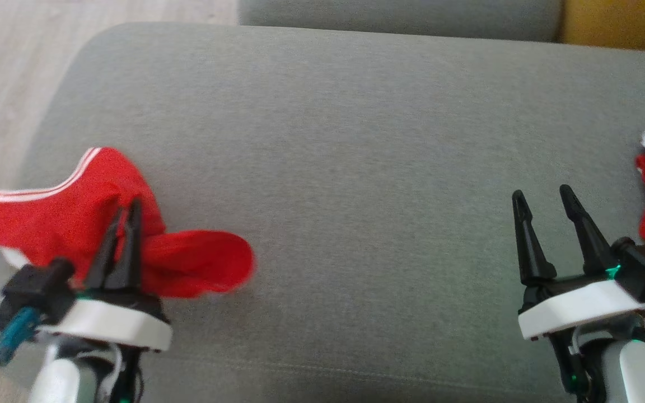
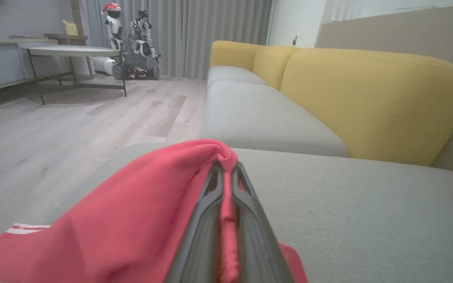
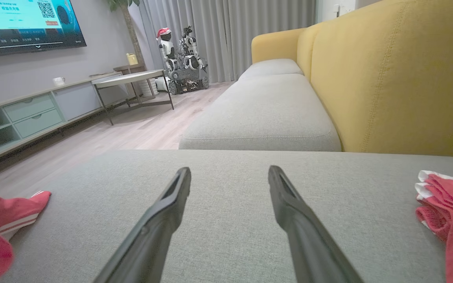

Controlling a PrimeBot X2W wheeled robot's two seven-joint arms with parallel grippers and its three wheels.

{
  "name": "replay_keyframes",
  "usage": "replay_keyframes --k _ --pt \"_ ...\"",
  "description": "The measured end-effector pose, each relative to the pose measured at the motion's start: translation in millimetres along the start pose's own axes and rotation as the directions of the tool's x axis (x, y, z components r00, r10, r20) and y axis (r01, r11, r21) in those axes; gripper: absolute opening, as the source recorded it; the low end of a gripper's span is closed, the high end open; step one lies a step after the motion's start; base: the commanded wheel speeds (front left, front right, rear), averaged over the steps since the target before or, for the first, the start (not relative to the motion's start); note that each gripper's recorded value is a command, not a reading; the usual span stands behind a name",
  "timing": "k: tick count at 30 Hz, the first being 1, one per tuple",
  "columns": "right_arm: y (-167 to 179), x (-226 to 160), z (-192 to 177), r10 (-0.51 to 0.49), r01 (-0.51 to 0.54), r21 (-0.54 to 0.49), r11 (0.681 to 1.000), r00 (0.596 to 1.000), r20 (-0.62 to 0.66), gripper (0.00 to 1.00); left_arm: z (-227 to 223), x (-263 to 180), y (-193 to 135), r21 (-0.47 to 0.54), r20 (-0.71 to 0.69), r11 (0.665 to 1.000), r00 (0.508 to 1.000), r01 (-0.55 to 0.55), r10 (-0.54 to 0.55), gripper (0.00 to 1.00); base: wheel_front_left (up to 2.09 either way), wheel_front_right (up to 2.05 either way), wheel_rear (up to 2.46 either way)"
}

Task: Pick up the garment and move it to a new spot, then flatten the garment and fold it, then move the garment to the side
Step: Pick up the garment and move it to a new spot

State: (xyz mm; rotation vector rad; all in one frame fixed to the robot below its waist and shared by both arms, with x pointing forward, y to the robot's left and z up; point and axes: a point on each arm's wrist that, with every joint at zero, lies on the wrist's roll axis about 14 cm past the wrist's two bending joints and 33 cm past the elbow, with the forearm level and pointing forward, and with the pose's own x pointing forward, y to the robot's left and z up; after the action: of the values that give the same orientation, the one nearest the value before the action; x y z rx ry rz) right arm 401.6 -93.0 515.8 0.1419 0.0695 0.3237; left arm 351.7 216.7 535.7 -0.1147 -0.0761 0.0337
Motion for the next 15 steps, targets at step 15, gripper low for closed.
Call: replay_keyframes --k 15 --pt "-69.2 -45.2 -1.0 -0.236 0.236 0.036 0.971 0.972 0.016 1.00 5.3 85.6 -190.4 -0.050 0.061 0.833 0.834 0.551 -0.548 0.00 0.00 0.00 0.00"
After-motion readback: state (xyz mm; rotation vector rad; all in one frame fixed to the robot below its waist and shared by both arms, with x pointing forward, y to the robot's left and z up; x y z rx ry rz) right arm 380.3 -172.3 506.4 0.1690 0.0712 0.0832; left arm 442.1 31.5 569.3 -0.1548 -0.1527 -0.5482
